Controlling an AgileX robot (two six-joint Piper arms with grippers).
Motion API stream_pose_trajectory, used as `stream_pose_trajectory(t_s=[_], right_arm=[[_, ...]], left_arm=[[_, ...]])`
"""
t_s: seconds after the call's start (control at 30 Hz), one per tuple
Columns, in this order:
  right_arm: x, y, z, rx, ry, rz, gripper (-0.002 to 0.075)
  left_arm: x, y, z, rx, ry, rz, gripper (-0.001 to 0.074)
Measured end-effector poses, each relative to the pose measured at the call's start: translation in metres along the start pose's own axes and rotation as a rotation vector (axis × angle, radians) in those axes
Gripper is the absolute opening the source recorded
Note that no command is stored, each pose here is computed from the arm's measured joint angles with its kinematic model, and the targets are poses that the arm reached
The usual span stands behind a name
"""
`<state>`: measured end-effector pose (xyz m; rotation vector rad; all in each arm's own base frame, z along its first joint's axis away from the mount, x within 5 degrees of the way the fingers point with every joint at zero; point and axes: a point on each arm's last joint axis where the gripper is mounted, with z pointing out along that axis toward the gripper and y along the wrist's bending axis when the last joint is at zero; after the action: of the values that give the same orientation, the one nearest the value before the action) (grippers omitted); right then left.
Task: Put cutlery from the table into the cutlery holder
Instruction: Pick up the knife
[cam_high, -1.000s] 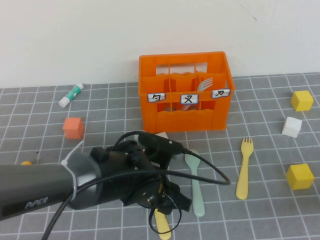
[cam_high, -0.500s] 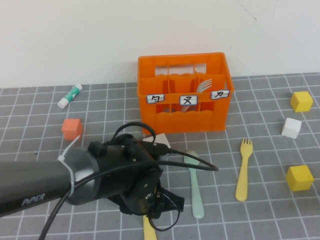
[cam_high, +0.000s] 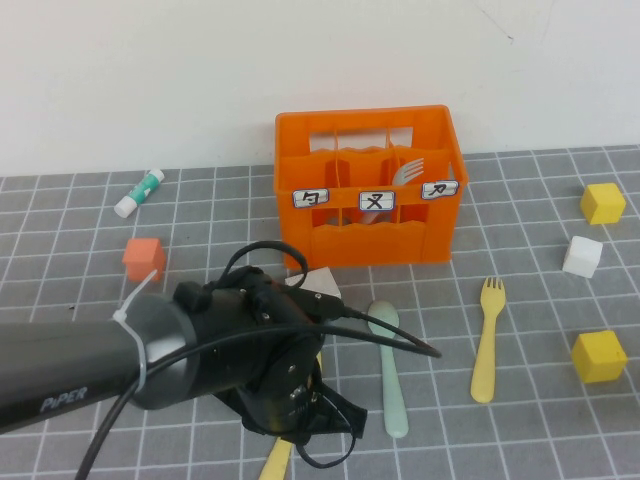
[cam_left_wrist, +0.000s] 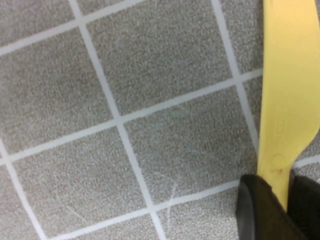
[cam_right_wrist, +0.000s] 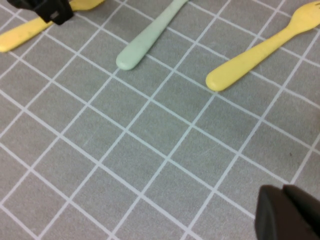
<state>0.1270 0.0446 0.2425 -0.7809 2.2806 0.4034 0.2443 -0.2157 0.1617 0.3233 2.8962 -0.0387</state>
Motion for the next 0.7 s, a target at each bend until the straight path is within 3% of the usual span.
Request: stream_pose_trajectory(t_s=[0.33,0.7], right_arm=[[0.000,0.000,0.000,0.000,0.000,0.000,-0.0003],[0.000,0.000,0.000,0.000,0.000,0.000,-0.0003]], left_arm=[[0.006,0.010,-0.022,-0.030,-0.010,-0.012,0.0093],[-0.004,0.016,-0.114,0.195,-0.428,-0.002,0.0093]])
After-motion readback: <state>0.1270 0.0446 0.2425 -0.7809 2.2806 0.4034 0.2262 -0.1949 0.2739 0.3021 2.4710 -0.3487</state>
